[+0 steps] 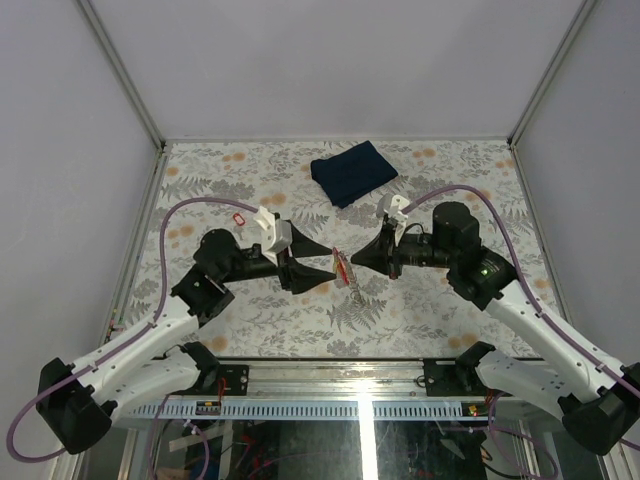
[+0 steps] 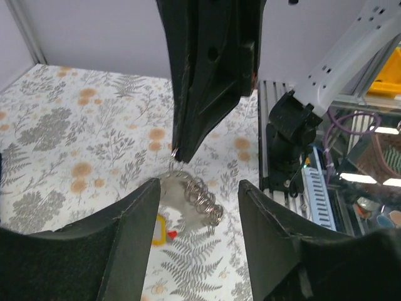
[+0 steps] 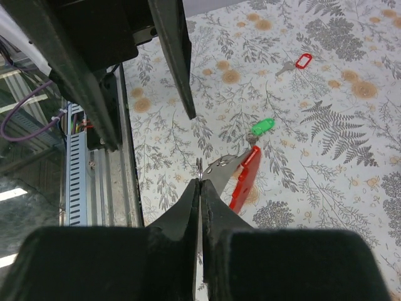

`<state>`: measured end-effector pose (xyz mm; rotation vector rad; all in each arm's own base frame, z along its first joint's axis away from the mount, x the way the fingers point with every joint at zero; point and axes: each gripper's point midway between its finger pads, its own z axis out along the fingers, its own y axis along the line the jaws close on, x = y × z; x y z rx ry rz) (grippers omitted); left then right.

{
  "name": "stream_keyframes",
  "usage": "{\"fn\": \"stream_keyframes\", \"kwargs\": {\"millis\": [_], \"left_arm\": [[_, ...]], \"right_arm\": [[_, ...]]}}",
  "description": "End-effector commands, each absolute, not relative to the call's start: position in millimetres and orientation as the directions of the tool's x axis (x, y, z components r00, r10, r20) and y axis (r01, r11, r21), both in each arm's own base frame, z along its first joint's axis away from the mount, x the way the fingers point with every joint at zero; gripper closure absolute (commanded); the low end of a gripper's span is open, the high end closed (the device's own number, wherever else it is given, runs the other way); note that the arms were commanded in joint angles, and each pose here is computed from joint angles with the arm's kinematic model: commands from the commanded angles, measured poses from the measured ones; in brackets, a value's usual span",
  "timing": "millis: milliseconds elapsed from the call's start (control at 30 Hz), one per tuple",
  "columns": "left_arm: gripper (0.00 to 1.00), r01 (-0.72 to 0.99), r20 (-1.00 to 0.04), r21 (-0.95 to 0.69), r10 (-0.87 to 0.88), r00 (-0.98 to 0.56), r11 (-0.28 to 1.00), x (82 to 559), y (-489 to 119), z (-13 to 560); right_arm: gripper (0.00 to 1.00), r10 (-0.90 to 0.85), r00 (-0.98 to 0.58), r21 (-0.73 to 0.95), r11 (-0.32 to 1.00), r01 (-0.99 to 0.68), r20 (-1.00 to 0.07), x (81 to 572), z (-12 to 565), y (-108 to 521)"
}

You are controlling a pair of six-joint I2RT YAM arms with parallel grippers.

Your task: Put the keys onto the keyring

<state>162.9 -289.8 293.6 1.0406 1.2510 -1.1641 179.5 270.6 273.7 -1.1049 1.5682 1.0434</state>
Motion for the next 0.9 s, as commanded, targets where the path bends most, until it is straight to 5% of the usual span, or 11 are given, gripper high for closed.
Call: {"fn": "stream_keyframes", "kwargs": {"millis": [0, 300, 733, 867], "left_arm": [[0.47, 0.98, -0.982, -0.075, -0.184, -0.04, 0.187, 169.5, -297.9, 338.8], [0.41, 0.893, -0.954, -0.299, -0.098, -0.283, 0.338, 189.1, -291.5, 331.8], [0.35, 0.975, -0.994, -0.065, -0.098, -0.045, 0.211, 159.3, -288.2, 344.7], [0.42, 0.996, -0.997, 0.004, -0.077, 0.01, 0.084, 143.5, -297.9, 349.4]], "right_arm": [[1.0, -0.084, -0.057, 0.04, 0.193, -0.98, -0.995, 172.2, 324.0, 273.7], [1.0, -0.072, -0.065, 0.044, 0.256, -0.966, -0.995, 178.0, 328.7, 268.0], [1.0, 0.002, -0.023, 0.023, 0.242, -0.97, -1.0, 168.2, 355.4, 264.9], [1.0, 0.039, -0.006, 0.012, 0.147, -0.989, -0.999, 150.2, 371.7, 268.2]]}}
